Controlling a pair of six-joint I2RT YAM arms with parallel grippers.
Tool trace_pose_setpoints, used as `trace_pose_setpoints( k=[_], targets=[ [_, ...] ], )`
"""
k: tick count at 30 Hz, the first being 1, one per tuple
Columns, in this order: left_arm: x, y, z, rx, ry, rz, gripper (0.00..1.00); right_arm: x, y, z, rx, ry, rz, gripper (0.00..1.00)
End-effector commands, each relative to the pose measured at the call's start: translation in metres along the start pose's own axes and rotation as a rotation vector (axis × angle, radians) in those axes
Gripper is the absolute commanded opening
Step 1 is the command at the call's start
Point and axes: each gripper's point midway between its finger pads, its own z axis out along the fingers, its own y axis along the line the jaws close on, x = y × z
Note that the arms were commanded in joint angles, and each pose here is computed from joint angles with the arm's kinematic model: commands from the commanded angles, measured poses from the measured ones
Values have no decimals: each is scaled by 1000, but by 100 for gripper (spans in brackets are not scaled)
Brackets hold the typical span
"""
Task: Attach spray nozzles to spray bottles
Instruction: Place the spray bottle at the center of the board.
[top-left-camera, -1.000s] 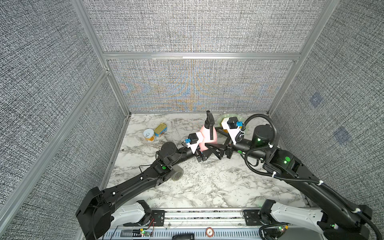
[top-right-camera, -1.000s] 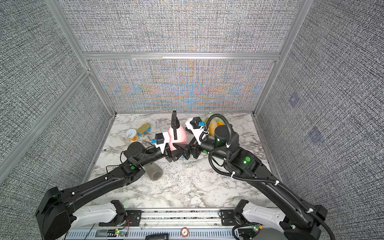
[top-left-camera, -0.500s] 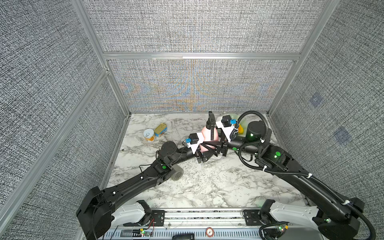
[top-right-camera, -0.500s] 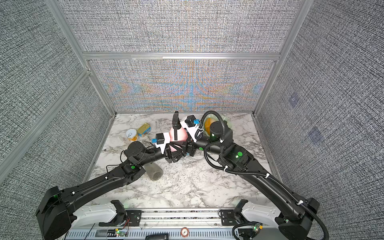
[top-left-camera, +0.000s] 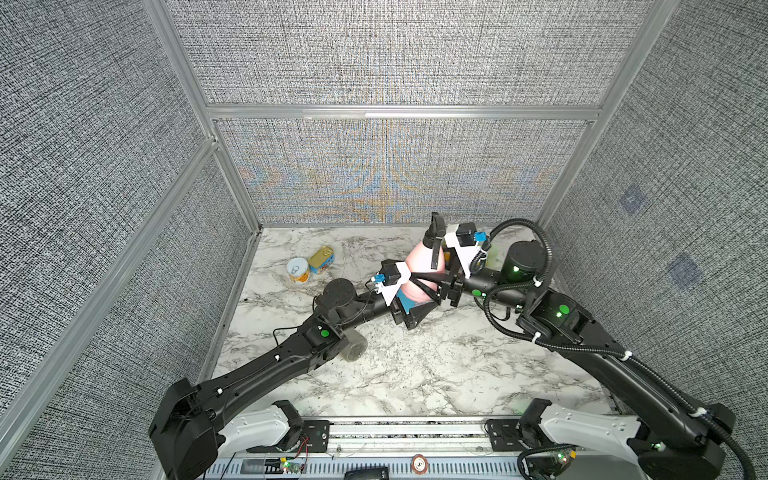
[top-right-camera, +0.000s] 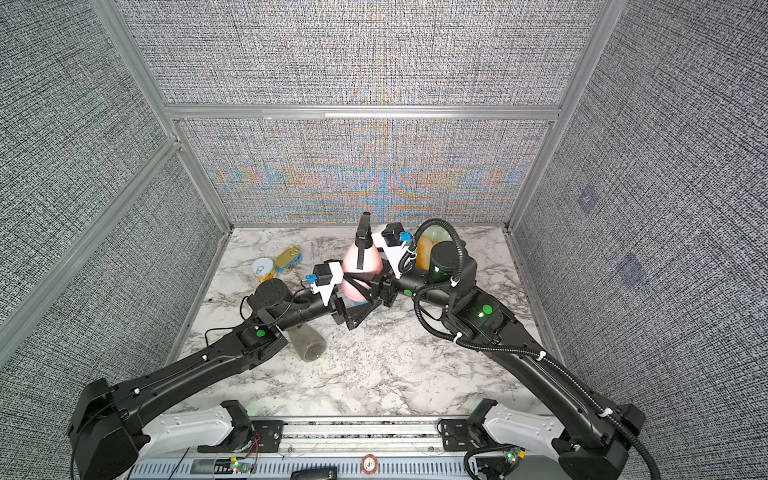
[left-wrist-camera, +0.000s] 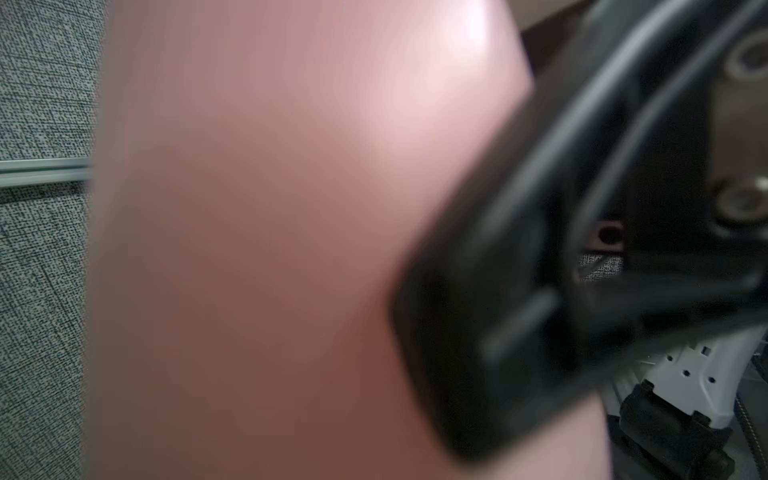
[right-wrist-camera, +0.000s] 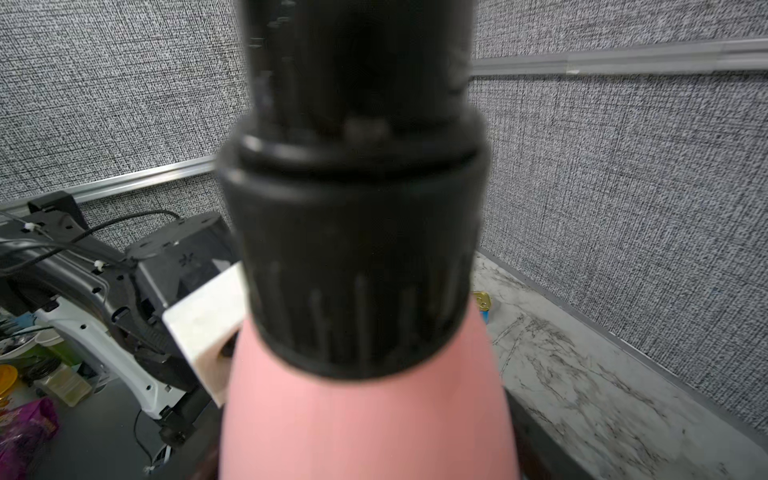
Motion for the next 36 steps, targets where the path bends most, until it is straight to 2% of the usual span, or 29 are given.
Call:
trace_pose_setpoints(
  k=[1, 4, 7, 10, 15, 18, 22, 26, 30, 36],
  targets=[
    [20, 0, -16, -40, 66, -42, 99, -18, -15, -4, 83, -57, -26, 73],
    [23, 0, -40, -100, 39, -80, 99, -20, -29, -7, 147, -66, -39, 74],
    [26, 16, -67, -248, 18, -114, 99, -9, -50, -10, 259, -66, -54, 74],
    [29, 48, -105, -504, -35, -178, 99, 17, -78, -16, 405, -73, -42, 74],
    [45, 93, -183, -951, -147, -334, 99, 95, -117, -32, 611, -65, 24, 74],
    [60, 106, -214, -1130, -159, -401, 99, 139, -134, -44, 709, -66, 29, 74],
    [70, 111, -220, -1200, -100, -404, 99, 188, -152, -62, 832, -82, 24, 74],
    [81, 115, -224, -1263, -54, -405, 100, 227, -174, -61, 913, -41, 54, 74],
    [86, 115, -226, -1261, -62, -424, 100, 265, -194, -53, 943, -1, 122, 74],
    [93, 112, -232, -1261, -79, -441, 99, 294, -211, -38, 962, -2, 172, 74]
  ],
)
